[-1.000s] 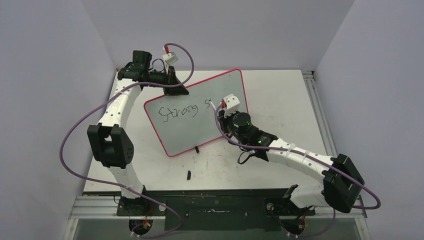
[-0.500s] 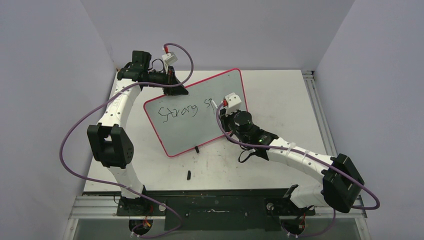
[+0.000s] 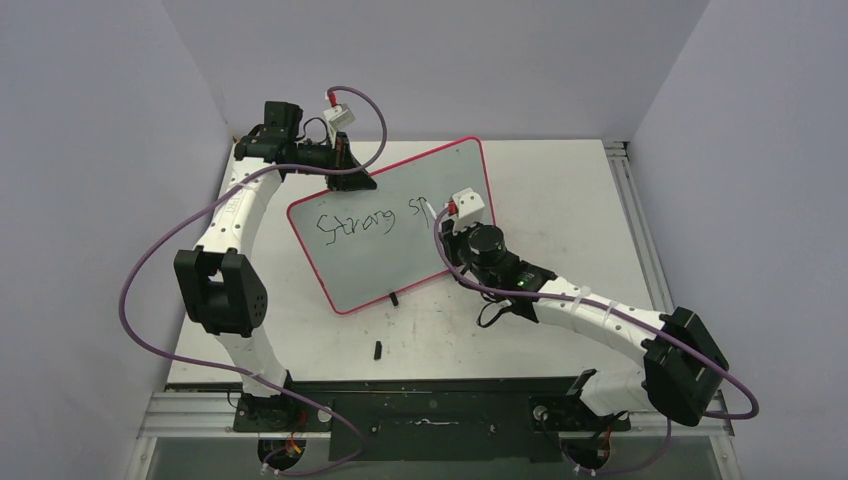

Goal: Write a sentence on the whiteboard

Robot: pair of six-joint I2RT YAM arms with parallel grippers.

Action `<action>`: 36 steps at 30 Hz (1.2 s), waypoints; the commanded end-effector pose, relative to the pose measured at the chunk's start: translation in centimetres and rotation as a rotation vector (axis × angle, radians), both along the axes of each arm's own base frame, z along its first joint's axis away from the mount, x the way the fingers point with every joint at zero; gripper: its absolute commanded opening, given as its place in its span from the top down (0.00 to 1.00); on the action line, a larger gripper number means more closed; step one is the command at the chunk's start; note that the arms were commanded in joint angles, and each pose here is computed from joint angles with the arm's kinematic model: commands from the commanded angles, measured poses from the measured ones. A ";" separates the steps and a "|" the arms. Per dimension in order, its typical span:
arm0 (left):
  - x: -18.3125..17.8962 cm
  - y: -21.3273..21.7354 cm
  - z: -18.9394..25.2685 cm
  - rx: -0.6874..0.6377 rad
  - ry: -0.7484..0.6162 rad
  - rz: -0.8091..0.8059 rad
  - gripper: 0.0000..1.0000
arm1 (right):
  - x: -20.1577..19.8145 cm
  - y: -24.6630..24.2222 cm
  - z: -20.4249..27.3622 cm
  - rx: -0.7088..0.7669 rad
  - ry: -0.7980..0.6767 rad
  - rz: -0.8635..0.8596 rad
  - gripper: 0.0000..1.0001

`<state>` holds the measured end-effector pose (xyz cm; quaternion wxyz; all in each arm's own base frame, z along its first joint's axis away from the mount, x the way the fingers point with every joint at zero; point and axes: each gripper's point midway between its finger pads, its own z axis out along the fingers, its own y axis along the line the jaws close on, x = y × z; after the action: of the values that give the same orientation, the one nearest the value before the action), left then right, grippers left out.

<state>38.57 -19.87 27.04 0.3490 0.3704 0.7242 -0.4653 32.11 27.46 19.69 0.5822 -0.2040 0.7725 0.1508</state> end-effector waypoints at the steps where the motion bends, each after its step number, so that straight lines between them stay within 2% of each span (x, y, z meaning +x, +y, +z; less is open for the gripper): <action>1: -3.4 -0.8 -2.2 -0.003 0.177 -0.056 1.00 | 0.4 -1.0 0.3 0.032 -0.010 -0.053 0.95; 26: -3.3 -0.8 -2.3 -0.006 0.179 -0.056 1.00 | -1.6 1.1 -0.6 0.020 0.007 0.045 0.95; 36: -3.1 -0.8 -2.5 0.002 0.180 -0.046 1.00 | -2.2 0.1 2.6 0.053 -0.047 0.016 0.95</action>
<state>38.50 -19.91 27.08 0.3488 0.3708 0.7229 -0.4672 30.30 28.26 18.99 0.5724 -0.2180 0.7735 0.1629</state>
